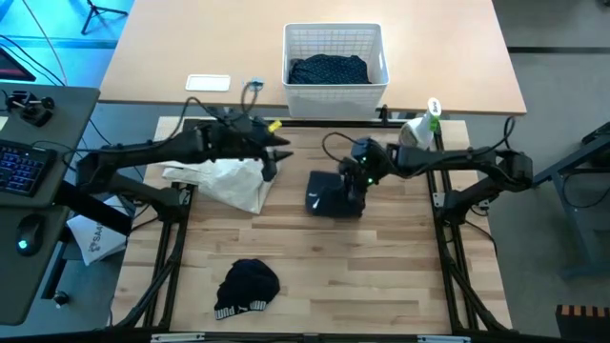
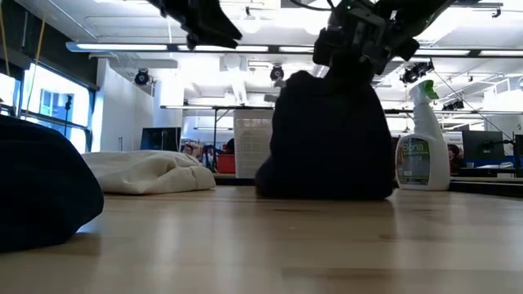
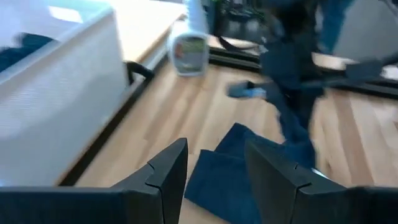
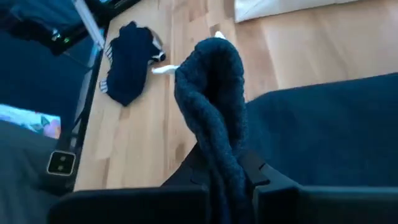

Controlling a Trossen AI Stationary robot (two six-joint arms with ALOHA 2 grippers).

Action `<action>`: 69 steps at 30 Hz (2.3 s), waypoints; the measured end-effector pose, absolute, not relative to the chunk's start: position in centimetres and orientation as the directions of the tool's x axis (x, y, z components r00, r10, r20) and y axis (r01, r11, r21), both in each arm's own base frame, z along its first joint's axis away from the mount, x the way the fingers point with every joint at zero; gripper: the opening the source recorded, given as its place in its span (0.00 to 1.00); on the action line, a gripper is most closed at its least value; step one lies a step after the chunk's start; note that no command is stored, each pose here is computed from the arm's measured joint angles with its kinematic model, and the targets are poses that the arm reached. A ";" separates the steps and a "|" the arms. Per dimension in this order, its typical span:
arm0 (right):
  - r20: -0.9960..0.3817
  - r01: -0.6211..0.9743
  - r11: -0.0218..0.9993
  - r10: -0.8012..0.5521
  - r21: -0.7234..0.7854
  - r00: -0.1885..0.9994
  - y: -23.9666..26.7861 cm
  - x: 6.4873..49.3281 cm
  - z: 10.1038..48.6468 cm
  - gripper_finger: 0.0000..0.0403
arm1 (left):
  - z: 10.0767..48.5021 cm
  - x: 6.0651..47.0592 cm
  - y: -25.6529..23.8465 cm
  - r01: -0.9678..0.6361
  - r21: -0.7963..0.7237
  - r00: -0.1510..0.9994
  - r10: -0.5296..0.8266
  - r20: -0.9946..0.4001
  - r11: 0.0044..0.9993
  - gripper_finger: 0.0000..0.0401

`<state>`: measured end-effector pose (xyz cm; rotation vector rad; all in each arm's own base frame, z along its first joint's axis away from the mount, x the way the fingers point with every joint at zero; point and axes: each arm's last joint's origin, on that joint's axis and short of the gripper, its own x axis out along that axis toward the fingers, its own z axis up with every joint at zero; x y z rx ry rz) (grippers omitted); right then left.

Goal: Fold laundry
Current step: Fold the blue shorts, then put the blue shorts into the laundry bin

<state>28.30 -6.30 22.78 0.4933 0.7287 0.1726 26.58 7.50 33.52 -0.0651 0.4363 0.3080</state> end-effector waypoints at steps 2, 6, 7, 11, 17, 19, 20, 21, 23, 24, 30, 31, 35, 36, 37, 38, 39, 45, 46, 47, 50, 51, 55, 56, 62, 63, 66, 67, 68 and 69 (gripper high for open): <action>-0.590 0.034 0.880 0.288 0.474 0.754 -7.0 28.3 23.1 0.02 | 32.7 27.5 7.4 -0.277 -0.002 0.861 0.247 -0.445 0.961 0.37; -0.641 0.158 0.907 0.144 0.390 0.754 -9.6 28.0 22.1 0.02 | 31.3 29.2 7.2 -0.229 -0.015 0.862 0.196 -0.468 0.973 0.37; -0.658 0.176 0.906 0.136 0.386 0.740 -10.2 28.0 21.5 0.02 | 31.0 29.6 7.2 -0.225 -0.021 0.864 0.189 -0.467 0.974 0.37; -0.711 0.249 0.890 0.112 0.383 0.695 -11.7 28.5 18.9 0.04 | 30.1 30.7 7.1 -0.227 -0.056 0.865 0.175 -0.471 0.972 0.37; -0.806 0.373 0.864 0.061 0.337 0.589 -12.9 29.0 15.5 0.22 | 29.6 31.3 6.9 -0.219 -0.064 0.866 0.164 -0.471 0.974 0.37; -0.835 0.448 0.831 0.034 0.329 0.549 -13.7 28.7 15.6 0.32 | 29.6 31.3 6.9 -0.220 -0.065 0.867 0.165 -0.470 0.973 0.37; -0.844 0.466 0.821 0.036 0.330 0.535 -14.1 28.6 16.0 0.37 | 29.6 31.3 6.9 -0.221 -0.068 0.867 0.165 -0.470 0.973 0.37; -0.847 0.477 0.814 0.034 0.332 0.531 -14.5 28.5 16.7 0.42 | 29.6 31.3 6.9 -0.224 -0.072 0.867 0.165 -0.470 0.972 0.37; -0.852 0.490 0.810 0.023 0.322 0.523 -15.1 28.4 18.4 0.49 | 29.6 31.3 6.9 -0.228 -0.079 0.867 0.165 -0.471 0.970 0.37; -0.854 0.488 0.815 0.016 0.313 0.520 -15.3 28.3 19.5 0.52 | 29.6 31.3 6.9 -0.230 -0.080 0.867 0.167 -0.470 0.970 0.37; -0.848 0.428 0.879 -0.053 0.212 0.528 -14.7 28.1 24.2 0.60 | 29.6 31.2 7.0 -0.232 -0.080 0.863 0.168 -0.476 0.969 0.37; -0.835 0.380 0.898 -0.028 0.220 0.550 -14.1 28.3 24.6 0.61 | 29.5 31.2 7.0 -0.233 -0.080 0.861 0.167 -0.481 0.969 0.37; -0.804 0.139 0.959 0.122 0.246 0.582 -10.6 29.1 23.4 0.61 | 29.2 31.0 6.8 -0.235 -0.081 0.840 0.161 -0.518 0.969 0.37; -0.805 0.093 0.967 0.144 0.239 0.575 -9.6 29.2 22.6 0.61 | 29.0 30.9 6.8 -0.237 -0.085 0.832 0.157 -0.532 0.968 0.37; -0.803 0.053 0.971 0.161 0.233 0.574 -8.6 29.4 21.7 0.61 | 28.9 30.9 6.7 -0.241 -0.093 0.824 0.153 -0.545 0.966 0.37; -0.801 0.022 0.974 0.174 0.227 0.573 -7.7 29.5 20.8 0.61 | 28.8 30.8 6.6 -0.245 -0.098 0.816 0.150 -0.558 0.965 0.37; -0.801 0.007 0.974 0.180 0.224 0.571 -6.9 29.5 19.7 0.61 | 28.7 30.7 6.6 -0.247 -0.101 0.808 0.148 -0.570 0.964 0.37; -0.771 0.026 0.987 0.107 0.158 0.628 -3.9 29.0 15.7 0.61 | 28.2 30.5 6.2 -0.257 -0.117 0.776 0.133 -0.616 0.959 0.37; -0.764 0.020 0.991 0.092 0.136 0.638 -3.6 28.8 15.1 0.61 | 28.2 30.5 6.2 -0.256 -0.117 0.776 0.132 -0.617 0.960 0.37; -0.756 0.018 0.994 0.072 0.109 0.651 -3.3 28.6 14.6 0.61 | 28.2 30.5 6.2 -0.256 -0.117 0.775 0.131 -0.618 0.960 0.37; -0.743 0.037 0.998 0.009 0.046 0.669 -2.9 27.8 13.5 0.60 | 28.2 30.5 6.2 -0.256 -0.117 0.775 0.131 -0.618 0.960 0.37; -0.750 0.048 0.998 -0.006 0.035 0.661 -2.9 27.5 13.1 0.60 | 28.2 30.5 6.2 -0.256 -0.117 0.776 0.132 -0.617 0.960 0.37; -0.784 0.055 0.998 -0.003 0.039 0.621 -3.0 26.9 11.5 0.53 | 28.2 30.5 6.2 -0.257 -0.117 0.778 0.133 -0.614 0.959 0.37; -0.790 0.050 0.998 0.008 0.048 0.613 -3.0 26.9 11.2 0.50 | 28.3 30.5 6.2 -0.256 -0.117 0.782 0.134 -0.609 0.960 0.37; -0.806 0.066 0.993 0.041 0.100 0.590 -3.1 27.1 10.5 0.19 | 29.0 31.0 6.3 -0.248 -0.120 0.833 0.149 -0.532 0.961 0.37; -0.806 0.087 0.990 0.040 0.113 0.591 -3.4 27.2 10.7 0.12 | 29.2 31.1 6.3 -0.246 -0.121 0.844 0.151 -0.514 0.962 0.37; -0.803 0.139 0.973 0.069 0.186 0.592 -4.6 27.5 11.9 0.03 | 30.3 30.9 6.3 -0.237 -0.124 0.878 0.158 -0.451 0.964 0.37; -0.808 0.159 0.964 0.082 0.213 0.584 -5.2 27.5 12.5 0.04 | 30.8 30.7 6.2 -0.234 -0.125 0.890 0.161 -0.427 0.964 0.37; -0.811 0.175 0.955 0.100 0.242 0.577 -5.9 27.5 13.3 0.05 | 31.5 30.4 6.2 -0.232 -0.126 0.898 0.162 -0.408 0.965 0.37; -0.803 0.180 0.945 0.119 0.271 0.584 -6.6 27.8 14.5 0.06 | 32.2 30.1 6.1 -0.229 -0.127 0.908 0.165 -0.386 0.965 0.37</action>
